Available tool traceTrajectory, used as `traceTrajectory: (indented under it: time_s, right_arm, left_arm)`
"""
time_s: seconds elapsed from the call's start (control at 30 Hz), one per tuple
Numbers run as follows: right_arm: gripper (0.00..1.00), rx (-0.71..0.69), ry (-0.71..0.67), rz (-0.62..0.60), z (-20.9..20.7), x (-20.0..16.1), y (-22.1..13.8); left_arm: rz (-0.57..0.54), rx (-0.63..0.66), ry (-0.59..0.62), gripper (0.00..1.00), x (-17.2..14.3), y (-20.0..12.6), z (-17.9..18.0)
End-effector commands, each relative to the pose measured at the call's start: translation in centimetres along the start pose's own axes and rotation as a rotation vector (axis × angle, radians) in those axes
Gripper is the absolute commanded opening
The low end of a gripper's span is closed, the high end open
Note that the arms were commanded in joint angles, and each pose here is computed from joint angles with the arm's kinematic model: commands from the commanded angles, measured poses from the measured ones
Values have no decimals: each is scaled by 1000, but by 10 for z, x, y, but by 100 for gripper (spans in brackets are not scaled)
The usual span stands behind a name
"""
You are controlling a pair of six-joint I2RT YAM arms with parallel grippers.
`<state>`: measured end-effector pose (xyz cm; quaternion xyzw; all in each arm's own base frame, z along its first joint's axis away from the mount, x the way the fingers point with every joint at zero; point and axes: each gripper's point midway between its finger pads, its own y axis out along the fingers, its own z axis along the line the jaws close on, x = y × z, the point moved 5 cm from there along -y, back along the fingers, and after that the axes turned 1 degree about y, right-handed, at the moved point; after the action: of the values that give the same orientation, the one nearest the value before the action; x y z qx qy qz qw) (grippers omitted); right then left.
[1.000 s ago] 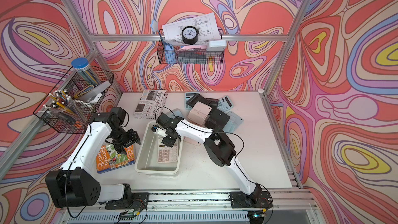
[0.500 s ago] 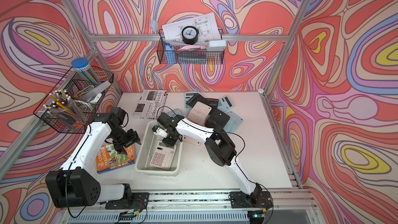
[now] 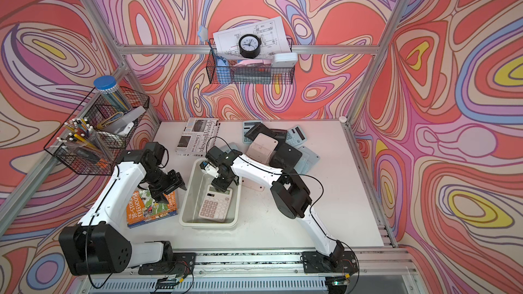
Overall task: Put the calculator in the storage box
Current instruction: Adjust the calculator in the storage box.
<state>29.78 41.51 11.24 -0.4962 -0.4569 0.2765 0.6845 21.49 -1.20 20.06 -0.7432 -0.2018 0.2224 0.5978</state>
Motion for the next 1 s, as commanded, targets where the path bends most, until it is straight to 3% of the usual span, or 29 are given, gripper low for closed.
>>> traceTrajectory:
  time_s: [0.0,0.2,0.37,0.5,0.73,0.97]
  right_arm:
    - [52,47,-2,77,4,-18,19]
    - [47,133,9,92,15,-25,24]
    - [31,144,19,77,17,-21,19]
    - [25,125,34,45,16,-14,7]
    - [1,122,77,-7,19,-10,-14]
    - [0,61,117,-60,16,-1,-46]
  left_arm:
    - [39,30,-15,73,-4,11,6]
    - [40,19,-20,72,-4,12,5]
    - [43,14,-23,72,-5,13,5]
    - [43,9,-24,72,-7,13,5]
    - [38,8,-25,72,-7,14,6]
    - [15,11,-30,72,-6,6,6]
